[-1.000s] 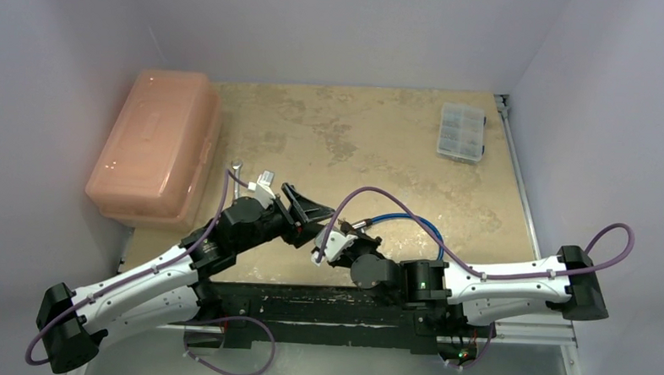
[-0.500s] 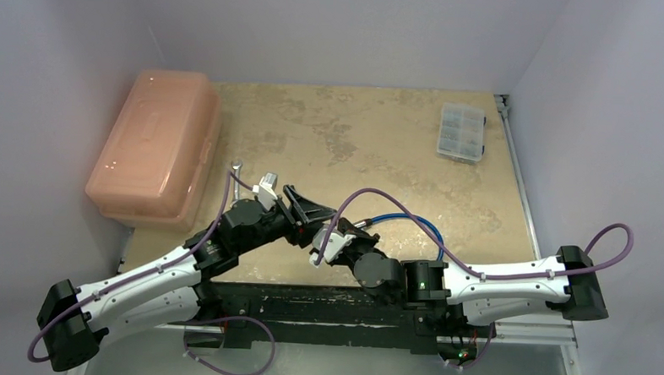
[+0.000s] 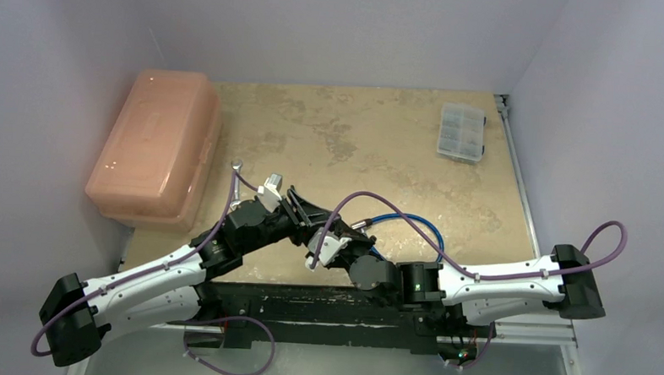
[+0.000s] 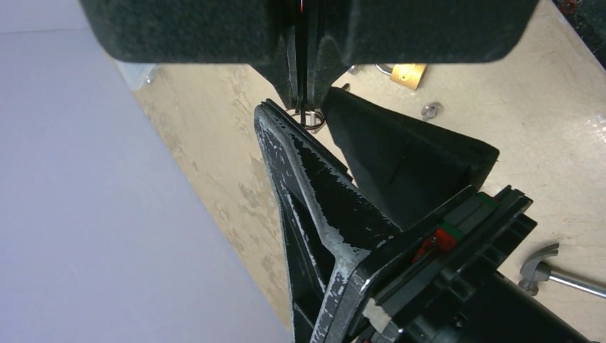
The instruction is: Unlock with the key
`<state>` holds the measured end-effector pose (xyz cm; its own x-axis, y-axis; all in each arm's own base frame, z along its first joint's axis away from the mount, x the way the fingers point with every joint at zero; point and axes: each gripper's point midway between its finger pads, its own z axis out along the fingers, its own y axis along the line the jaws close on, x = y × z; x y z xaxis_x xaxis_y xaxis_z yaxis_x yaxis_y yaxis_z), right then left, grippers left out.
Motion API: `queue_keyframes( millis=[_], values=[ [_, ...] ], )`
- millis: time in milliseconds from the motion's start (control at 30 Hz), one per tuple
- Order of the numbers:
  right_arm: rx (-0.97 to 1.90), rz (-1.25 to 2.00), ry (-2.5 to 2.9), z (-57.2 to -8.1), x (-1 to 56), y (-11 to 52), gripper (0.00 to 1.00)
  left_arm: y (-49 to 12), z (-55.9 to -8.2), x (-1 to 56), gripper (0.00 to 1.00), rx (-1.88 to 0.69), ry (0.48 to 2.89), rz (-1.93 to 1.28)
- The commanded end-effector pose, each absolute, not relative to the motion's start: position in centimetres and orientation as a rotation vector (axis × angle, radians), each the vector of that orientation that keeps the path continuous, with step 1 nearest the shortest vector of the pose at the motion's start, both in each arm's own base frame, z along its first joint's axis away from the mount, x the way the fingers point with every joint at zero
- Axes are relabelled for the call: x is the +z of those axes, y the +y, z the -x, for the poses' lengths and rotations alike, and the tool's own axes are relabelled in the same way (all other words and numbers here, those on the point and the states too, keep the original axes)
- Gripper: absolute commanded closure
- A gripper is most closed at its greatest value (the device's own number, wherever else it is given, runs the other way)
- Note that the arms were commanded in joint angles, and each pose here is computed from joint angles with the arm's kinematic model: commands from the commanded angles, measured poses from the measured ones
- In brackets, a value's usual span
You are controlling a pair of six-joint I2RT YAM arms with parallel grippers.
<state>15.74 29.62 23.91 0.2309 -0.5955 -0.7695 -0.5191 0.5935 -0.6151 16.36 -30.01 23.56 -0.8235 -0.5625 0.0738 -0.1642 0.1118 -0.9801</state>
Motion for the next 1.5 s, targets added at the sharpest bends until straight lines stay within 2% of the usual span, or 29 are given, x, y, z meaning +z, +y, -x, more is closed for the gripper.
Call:
queue_keyframes(
  millis=[0, 267, 600, 1467],
  values=[
    [-0.046, 0.984, 1.412, -15.6, 24.3, 29.8, 1.0, -30.3, -16.3, 24.9, 0.59, -1.82, 2.025, 0.689],
    [-0.043, 0.989, 1.41, -15.3, 24.3, 29.9, 1.0, -30.0, -16.8, 25.2, 0.68, -1.764, 2.02, 0.679],
    [-0.014, 0.999, 1.403, -14.7, 24.5, 29.8, 1.0, -29.0, -17.8, 25.4, 0.67, -1.658, 1.989, 0.682],
    [-0.081, 1.001, 1.386, -15.0, 23.7, 30.5, 1.0, -29.1, -17.1, 25.9, 0.75, -1.637, 2.02, 0.592]
  ],
)
